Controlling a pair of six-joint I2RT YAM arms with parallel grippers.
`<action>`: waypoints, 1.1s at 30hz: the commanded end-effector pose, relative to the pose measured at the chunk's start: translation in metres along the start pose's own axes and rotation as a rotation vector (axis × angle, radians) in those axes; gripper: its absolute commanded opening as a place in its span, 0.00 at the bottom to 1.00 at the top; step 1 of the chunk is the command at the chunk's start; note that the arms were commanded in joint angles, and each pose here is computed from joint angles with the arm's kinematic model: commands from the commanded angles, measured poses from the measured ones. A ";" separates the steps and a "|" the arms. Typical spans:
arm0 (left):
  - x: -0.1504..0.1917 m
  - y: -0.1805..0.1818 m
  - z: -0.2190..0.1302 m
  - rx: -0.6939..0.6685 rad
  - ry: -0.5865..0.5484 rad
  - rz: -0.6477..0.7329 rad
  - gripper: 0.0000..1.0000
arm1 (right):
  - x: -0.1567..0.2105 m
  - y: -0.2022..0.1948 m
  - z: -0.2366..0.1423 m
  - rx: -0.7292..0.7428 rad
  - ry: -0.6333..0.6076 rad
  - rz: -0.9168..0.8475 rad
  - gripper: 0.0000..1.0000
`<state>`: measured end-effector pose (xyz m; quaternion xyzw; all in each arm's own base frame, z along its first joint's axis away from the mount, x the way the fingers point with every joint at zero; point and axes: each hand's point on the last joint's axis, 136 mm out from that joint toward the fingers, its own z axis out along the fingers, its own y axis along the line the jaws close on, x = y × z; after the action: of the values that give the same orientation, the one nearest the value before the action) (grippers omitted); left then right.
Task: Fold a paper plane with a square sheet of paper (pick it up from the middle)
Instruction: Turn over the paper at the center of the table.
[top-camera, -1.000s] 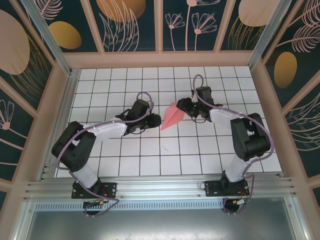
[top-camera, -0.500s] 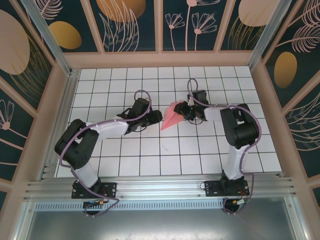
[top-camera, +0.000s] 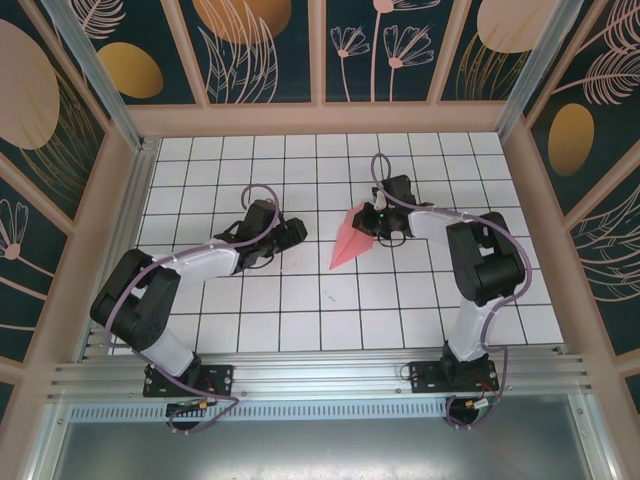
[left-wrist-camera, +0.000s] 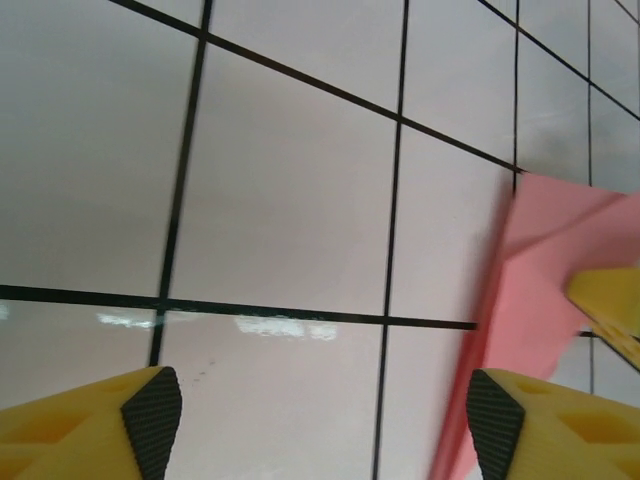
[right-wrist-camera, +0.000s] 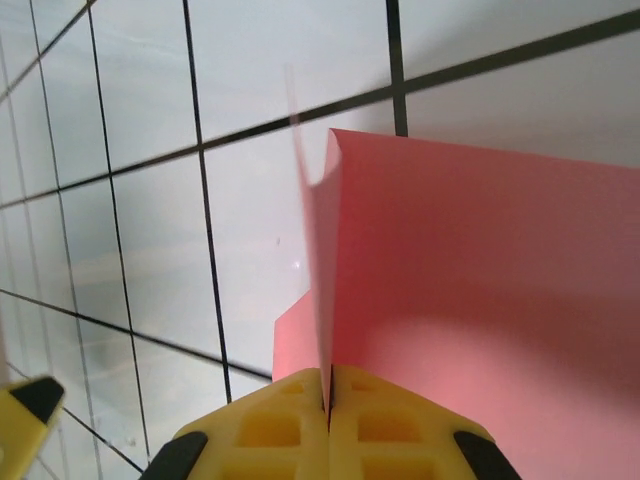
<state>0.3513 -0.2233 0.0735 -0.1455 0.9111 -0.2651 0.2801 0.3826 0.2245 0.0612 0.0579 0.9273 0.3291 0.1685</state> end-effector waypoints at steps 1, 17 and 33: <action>-0.008 0.024 -0.012 -0.081 -0.051 0.000 0.84 | 0.011 -0.003 -0.049 0.187 0.017 -0.112 0.00; -0.067 0.077 -0.049 -0.137 -0.152 -0.140 0.99 | -0.033 -0.032 -0.111 1.197 -0.167 -0.563 0.00; -0.122 0.128 -0.136 -0.217 -0.351 -0.254 0.98 | 0.055 0.007 0.015 1.193 0.020 -0.835 0.04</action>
<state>0.3619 -0.0201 0.1471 -0.3378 0.8385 -0.1800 0.3878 0.3477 0.2384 0.0430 -0.2210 0.8838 -0.3453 0.2256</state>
